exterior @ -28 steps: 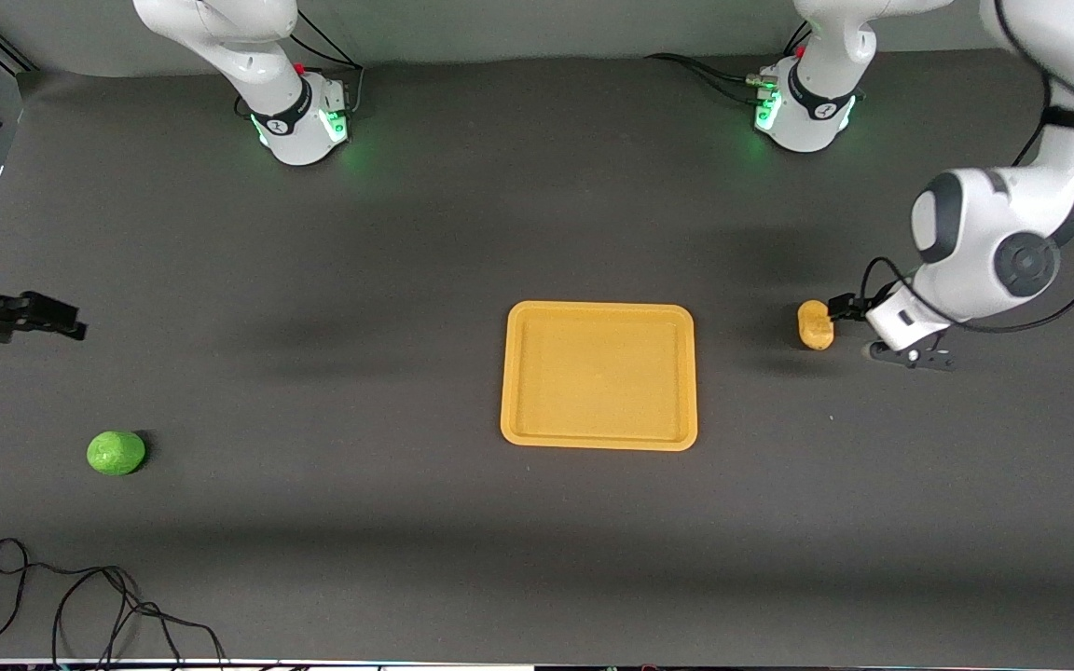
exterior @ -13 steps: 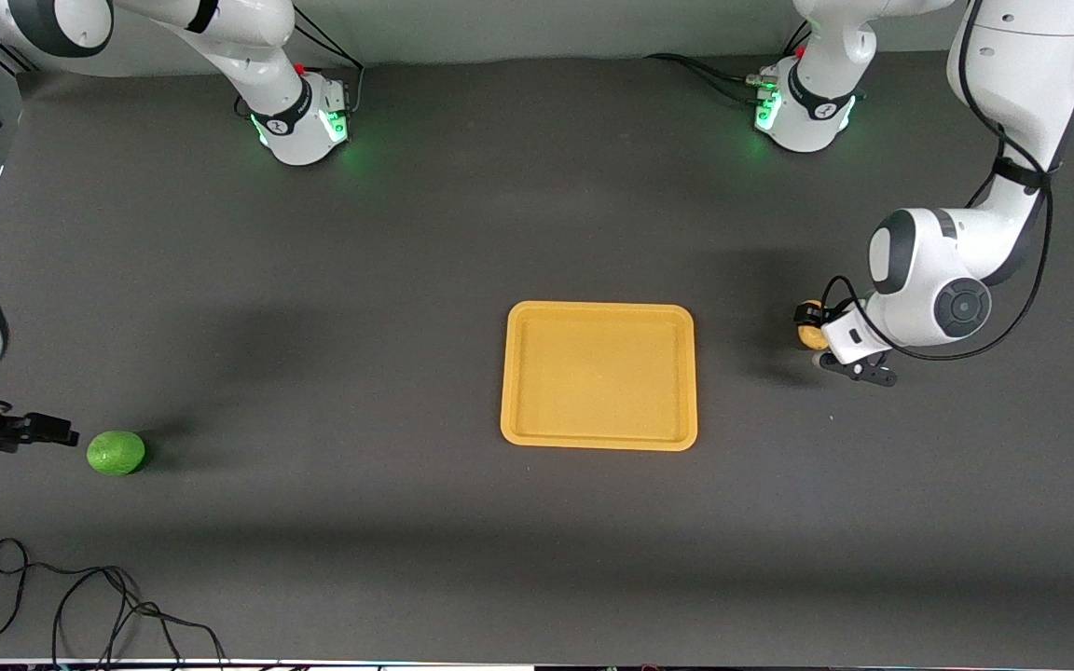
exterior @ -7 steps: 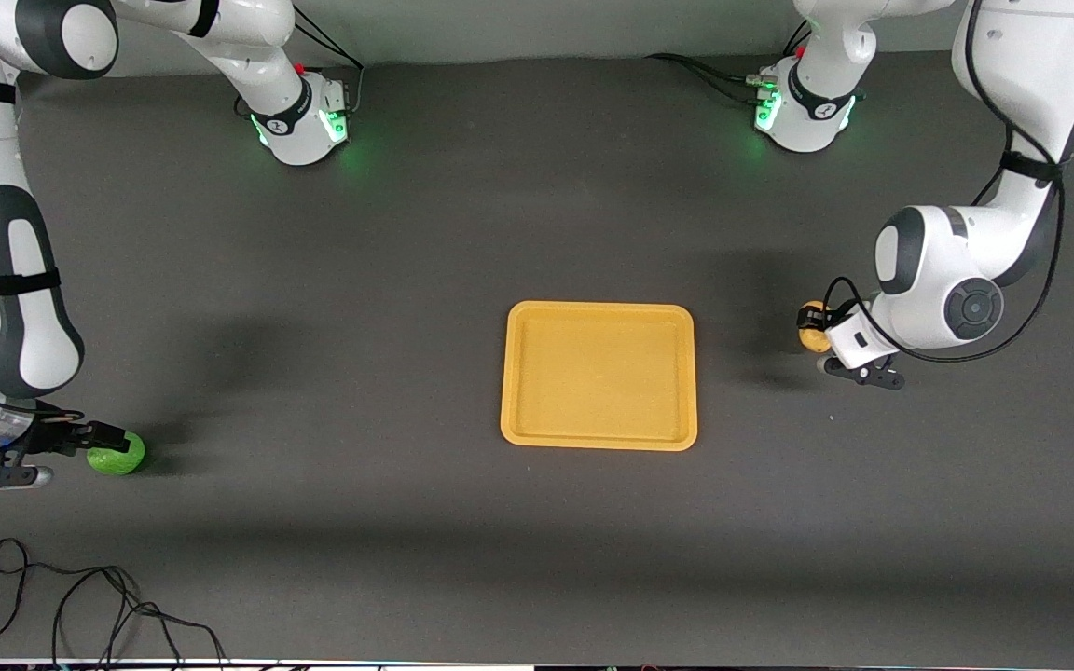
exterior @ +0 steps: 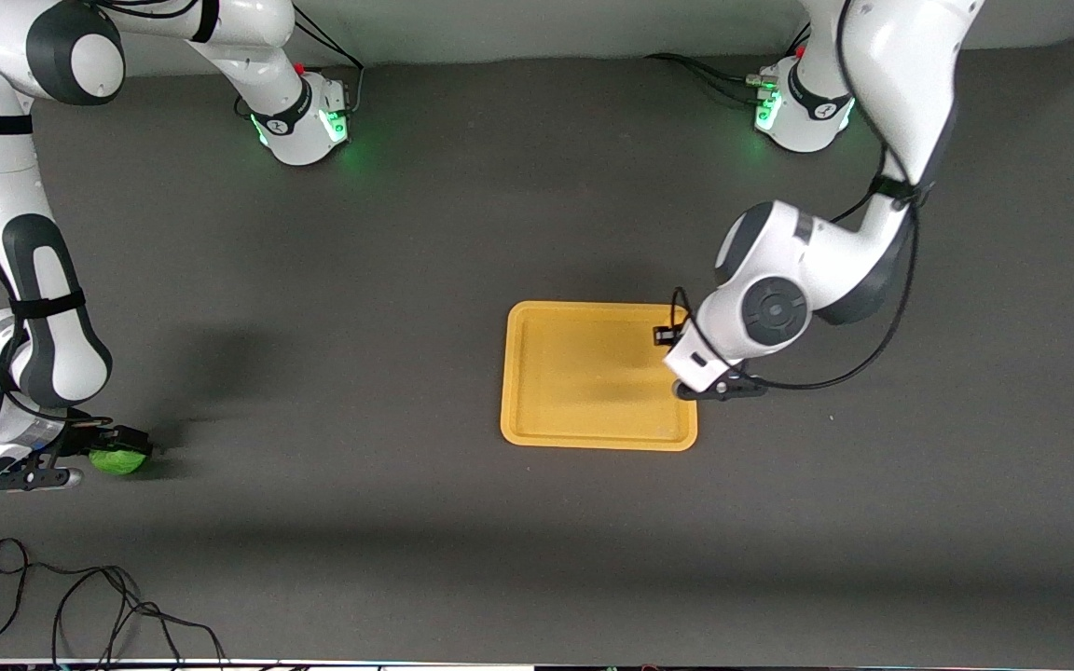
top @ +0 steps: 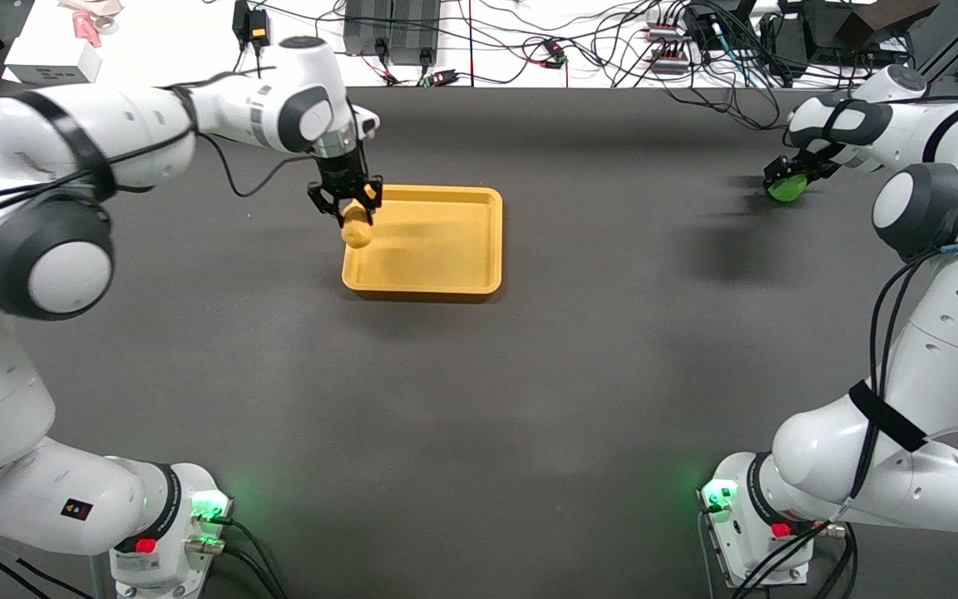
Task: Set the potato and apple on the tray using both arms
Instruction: 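Carry the potato with the left gripper while the right gripper grasps the apple, then release the potato with the left gripper while the right gripper lifts the apple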
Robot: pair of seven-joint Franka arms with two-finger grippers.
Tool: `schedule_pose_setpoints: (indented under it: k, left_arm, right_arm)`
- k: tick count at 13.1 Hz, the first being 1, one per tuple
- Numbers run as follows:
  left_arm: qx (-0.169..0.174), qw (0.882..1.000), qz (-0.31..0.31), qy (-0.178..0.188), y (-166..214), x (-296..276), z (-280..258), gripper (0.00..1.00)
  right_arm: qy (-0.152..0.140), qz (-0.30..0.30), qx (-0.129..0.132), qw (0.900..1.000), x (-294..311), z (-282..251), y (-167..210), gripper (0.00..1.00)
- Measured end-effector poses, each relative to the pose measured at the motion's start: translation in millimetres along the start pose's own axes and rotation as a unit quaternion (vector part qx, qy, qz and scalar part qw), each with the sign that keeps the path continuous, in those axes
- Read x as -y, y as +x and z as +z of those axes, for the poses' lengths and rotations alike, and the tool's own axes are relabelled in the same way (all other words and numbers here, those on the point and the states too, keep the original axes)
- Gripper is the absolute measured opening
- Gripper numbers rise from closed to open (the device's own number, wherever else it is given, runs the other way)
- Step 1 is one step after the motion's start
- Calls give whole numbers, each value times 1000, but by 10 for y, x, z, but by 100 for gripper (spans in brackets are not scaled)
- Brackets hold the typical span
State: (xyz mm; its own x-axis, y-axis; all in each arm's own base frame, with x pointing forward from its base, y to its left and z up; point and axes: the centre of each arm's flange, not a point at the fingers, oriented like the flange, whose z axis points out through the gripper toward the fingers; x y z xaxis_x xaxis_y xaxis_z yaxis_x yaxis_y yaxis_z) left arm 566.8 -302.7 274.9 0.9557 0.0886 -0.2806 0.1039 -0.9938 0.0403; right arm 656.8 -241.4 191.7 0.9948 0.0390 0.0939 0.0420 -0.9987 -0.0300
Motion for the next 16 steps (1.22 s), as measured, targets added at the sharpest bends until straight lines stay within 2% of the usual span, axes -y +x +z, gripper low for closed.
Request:
schedule_pose_setpoints:
  k: [1, 3, 7, 9, 11, 13, 15, 16]
  left_arm:
    - [5, 1000, -4, 1, 94, 0, 140, 57]
    - [1, 1000, -6, 1, 247, 3, 361, 57]
    - [-2, 1000, -4, 2, 295, -39, 447, 57]
    - [-5, 1000, -1, 6, 292, -52, 442, 57]
    - [-10, 1000, 4, 15, 299, -43, 450, 57]
    - [-14, 1000, 9, 25, 308, -31, 464, 73]
    - [-15, 999, 10, 27, 313, -27, 474, 97]
    - [-15, 999, 10, 27, 315, -25, 474, 100]
  right_arm:
    - [-1, -7, -3, 1000, -6, -25, 21, 95]
    - [-2, -19, -5, 1000, -11, -42, 35, 70]
    - [2, -29, -4, 1000, 21, -248, 140, 68]
    - [11, -45, 5, 999, 151, -871, 295, 68]
    - [-3, -55, 16, 998, 350, -1686, 338, 68]
    - [-7, -54, 31, 998, 634, -2455, 235, 68]
    - [-2, -46, 43, 998, 987, -3017, 98, 68]
    - [2, -36, 51, 998, 1168, -3196, 33, 68]
